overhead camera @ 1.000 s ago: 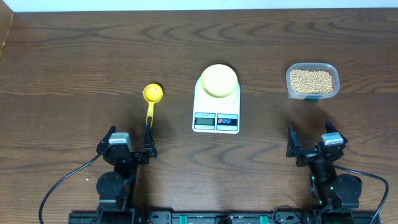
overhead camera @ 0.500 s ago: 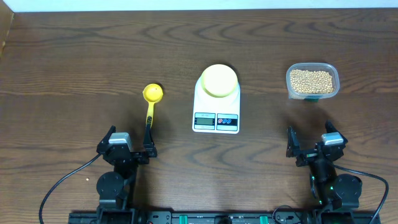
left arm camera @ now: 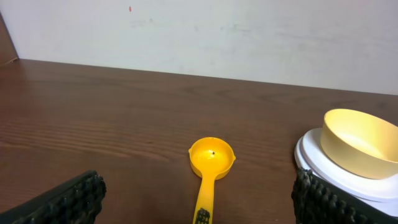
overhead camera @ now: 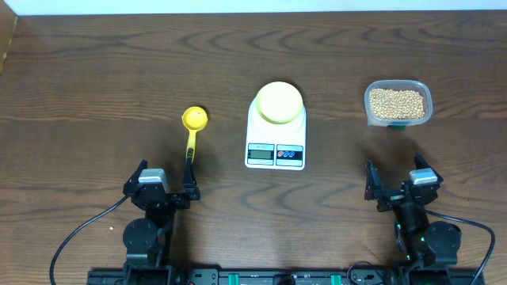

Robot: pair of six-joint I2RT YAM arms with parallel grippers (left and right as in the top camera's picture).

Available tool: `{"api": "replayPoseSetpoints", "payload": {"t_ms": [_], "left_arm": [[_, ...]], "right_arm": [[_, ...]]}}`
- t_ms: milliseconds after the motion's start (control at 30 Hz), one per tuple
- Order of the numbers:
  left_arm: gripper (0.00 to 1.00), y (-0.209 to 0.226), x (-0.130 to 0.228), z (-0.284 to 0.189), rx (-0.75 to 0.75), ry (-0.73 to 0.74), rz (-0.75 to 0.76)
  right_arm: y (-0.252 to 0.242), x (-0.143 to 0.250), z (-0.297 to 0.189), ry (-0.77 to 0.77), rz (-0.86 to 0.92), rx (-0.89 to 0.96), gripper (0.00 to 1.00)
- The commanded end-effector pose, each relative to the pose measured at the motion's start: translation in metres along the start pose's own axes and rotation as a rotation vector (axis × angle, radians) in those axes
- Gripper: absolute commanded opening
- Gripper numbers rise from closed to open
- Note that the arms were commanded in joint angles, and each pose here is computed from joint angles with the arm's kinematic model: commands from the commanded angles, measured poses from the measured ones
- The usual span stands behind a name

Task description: Scoop item into bowl and weigh 50g on scale

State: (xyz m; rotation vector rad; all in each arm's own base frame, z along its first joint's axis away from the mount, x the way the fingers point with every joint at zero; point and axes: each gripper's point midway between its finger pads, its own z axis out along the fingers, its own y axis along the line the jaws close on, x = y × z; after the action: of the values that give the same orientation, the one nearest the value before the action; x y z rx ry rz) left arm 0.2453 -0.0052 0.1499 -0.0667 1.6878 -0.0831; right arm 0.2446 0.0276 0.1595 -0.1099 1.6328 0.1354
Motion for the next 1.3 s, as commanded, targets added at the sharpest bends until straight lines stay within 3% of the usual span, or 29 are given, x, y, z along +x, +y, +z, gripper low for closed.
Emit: {"api": "replayPoseSetpoints", "payload": {"t_ms": [0, 1000, 1267], "left_arm": [[0.98, 0.008, 0.018, 0.001, -0.041, 0.057, -0.007], [0.98, 0.008, 0.018, 0.001, -0.041, 0.057, -0.007], [0.98, 0.004, 0.000, 0.000, -0.022, 0.004, -0.049]], "right_arm": [[-0.002, 0.000, 0.000, 0.000, 0.010, 0.009, 0.99], [-0.002, 0.000, 0.000, 0.000, 0.010, 0.009, 0.99], [-0.002, 0.000, 0.000, 0.000, 0.010, 0.009, 0.99]]}}
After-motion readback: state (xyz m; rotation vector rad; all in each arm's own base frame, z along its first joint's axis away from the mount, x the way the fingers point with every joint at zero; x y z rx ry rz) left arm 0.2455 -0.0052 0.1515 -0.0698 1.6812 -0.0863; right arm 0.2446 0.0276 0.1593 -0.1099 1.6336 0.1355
